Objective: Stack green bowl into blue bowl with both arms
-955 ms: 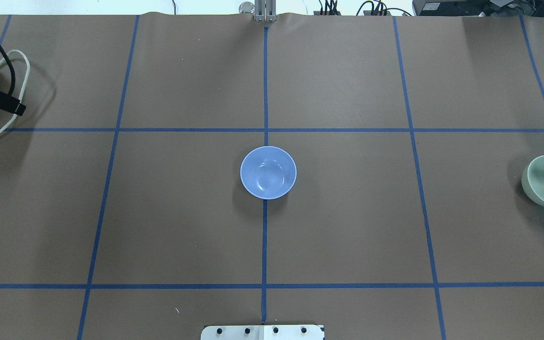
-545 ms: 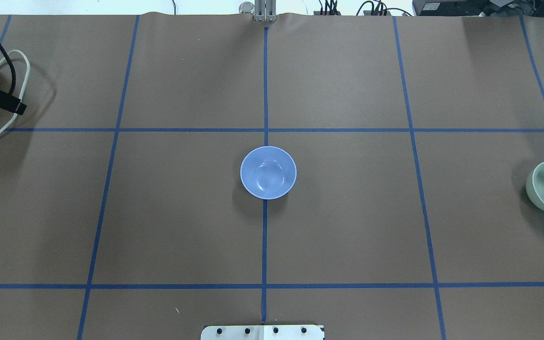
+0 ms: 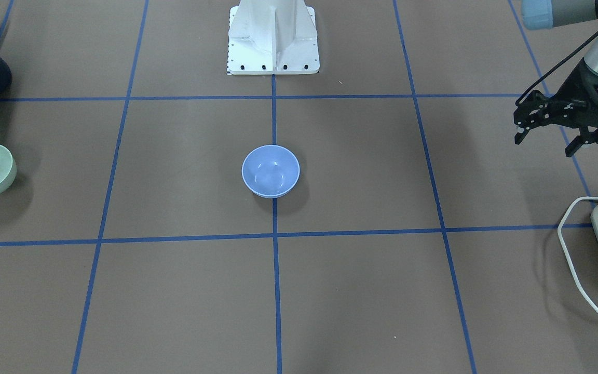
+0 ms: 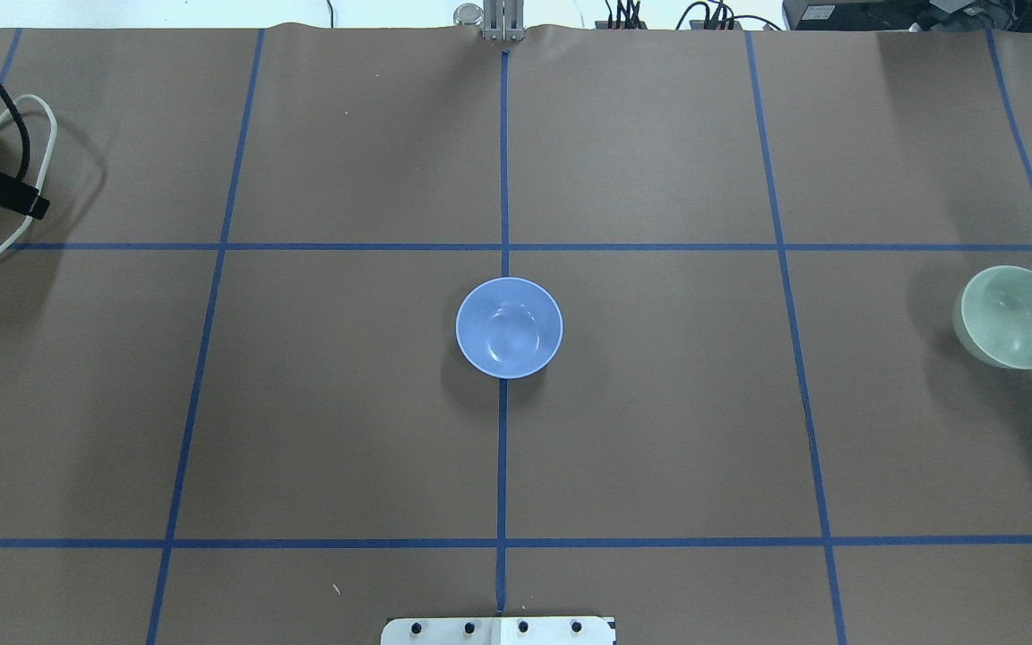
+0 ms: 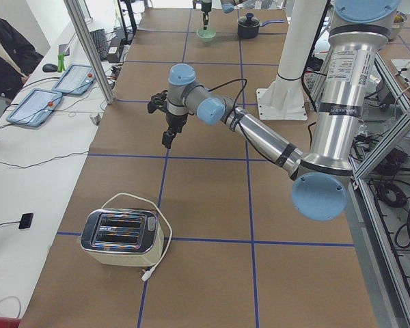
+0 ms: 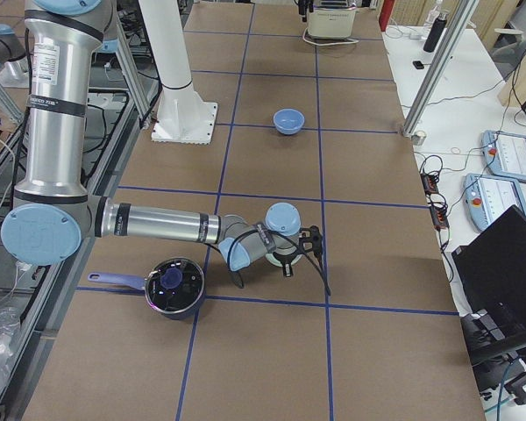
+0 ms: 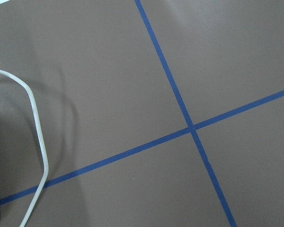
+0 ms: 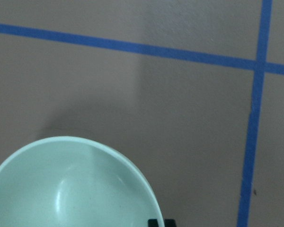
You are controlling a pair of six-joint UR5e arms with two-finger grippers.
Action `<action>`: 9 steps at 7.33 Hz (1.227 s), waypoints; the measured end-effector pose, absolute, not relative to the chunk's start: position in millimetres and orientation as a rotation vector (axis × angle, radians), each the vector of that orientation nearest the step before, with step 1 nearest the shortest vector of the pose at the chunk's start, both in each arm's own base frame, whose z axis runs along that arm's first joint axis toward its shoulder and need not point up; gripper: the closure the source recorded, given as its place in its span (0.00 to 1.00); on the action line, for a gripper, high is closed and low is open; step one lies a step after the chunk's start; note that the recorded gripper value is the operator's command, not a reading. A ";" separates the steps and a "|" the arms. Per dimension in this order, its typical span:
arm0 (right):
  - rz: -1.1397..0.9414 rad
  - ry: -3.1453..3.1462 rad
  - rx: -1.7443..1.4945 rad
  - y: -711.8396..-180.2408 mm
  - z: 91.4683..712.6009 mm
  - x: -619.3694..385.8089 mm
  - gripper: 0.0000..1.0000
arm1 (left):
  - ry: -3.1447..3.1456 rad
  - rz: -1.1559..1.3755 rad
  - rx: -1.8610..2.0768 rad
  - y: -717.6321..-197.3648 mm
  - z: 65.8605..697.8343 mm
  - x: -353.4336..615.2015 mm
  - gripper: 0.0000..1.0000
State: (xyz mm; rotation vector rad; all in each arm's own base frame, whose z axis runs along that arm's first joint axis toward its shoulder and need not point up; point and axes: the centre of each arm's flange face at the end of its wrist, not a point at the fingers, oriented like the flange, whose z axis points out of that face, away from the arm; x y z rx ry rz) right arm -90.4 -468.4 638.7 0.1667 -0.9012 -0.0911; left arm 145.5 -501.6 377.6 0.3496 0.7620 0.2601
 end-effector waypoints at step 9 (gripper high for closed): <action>0.281 -0.937 0.067 -520.4 184.1 -435.8 1.00 | 0.759 0.220 0.294 -505.9 397.6 151.3 0.02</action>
